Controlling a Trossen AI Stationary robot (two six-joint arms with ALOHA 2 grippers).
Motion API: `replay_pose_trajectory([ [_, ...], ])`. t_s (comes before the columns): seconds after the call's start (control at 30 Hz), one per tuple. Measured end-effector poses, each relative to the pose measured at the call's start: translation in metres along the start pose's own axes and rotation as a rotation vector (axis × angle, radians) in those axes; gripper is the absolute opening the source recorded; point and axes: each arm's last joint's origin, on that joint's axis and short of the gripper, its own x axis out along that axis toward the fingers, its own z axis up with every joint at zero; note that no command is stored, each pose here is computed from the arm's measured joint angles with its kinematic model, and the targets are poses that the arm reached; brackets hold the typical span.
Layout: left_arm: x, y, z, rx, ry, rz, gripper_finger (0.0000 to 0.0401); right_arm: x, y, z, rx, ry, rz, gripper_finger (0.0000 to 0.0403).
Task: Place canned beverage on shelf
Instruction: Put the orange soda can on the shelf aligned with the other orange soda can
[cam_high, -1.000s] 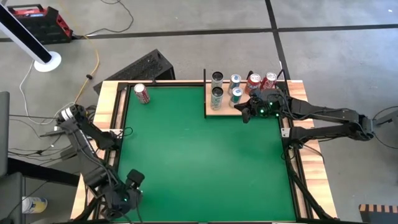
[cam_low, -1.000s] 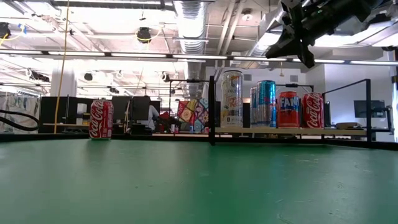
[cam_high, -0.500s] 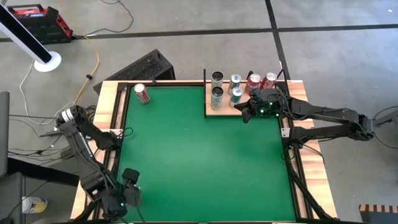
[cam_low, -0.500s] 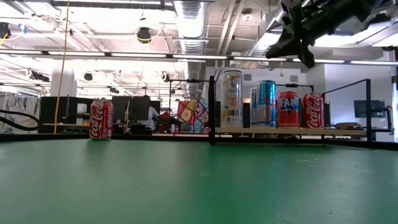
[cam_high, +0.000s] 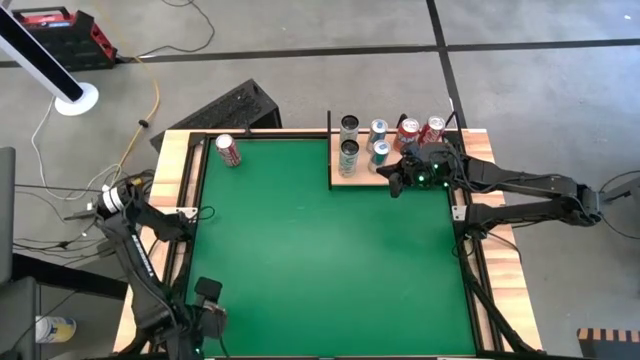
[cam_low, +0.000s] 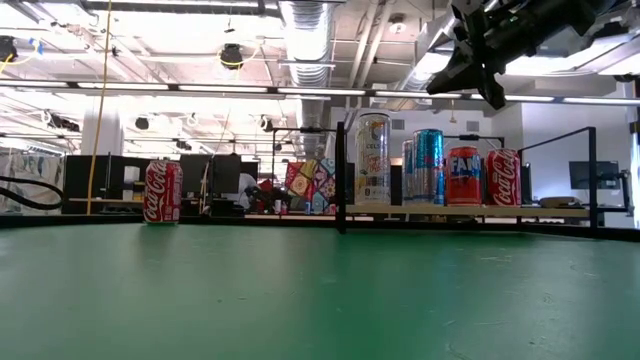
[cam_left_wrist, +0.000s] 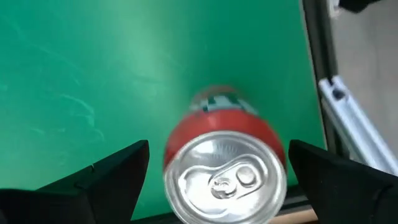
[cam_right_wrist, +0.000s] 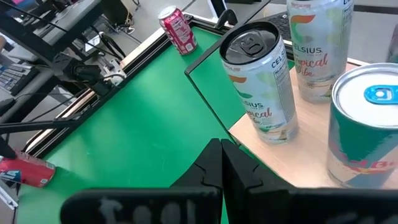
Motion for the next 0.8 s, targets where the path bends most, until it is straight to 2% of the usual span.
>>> replay_pose_trajectory([
  [0.17,0.022,0.002,-0.013,0.018,0.046,-0.038,0.0371,0.0,-0.002,0.001,-0.008,-0.004,-0.008,0.0021],
  [0.47,0.025,0.007,-0.016,0.053,-0.009,-0.071,0.0365,0.0,0.002,-0.001,-0.019,0.012,0.01,0.0021],
  [0.57,0.024,0.01,-0.018,0.064,-0.004,-0.078,0.0344,0.0,0.002,-0.002,-0.021,0.016,0.011,0.0021],
  [0.73,0.022,0.019,-0.016,0.071,-0.003,-0.086,0.0277,0.0,0.0,-0.002,-0.028,0.019,0.003,0.0021],
  [0.8,0.02,0.025,-0.013,0.078,-0.007,-0.088,0.0277,0.0,0.0,-0.002,-0.026,0.019,0.003,0.0021],
])
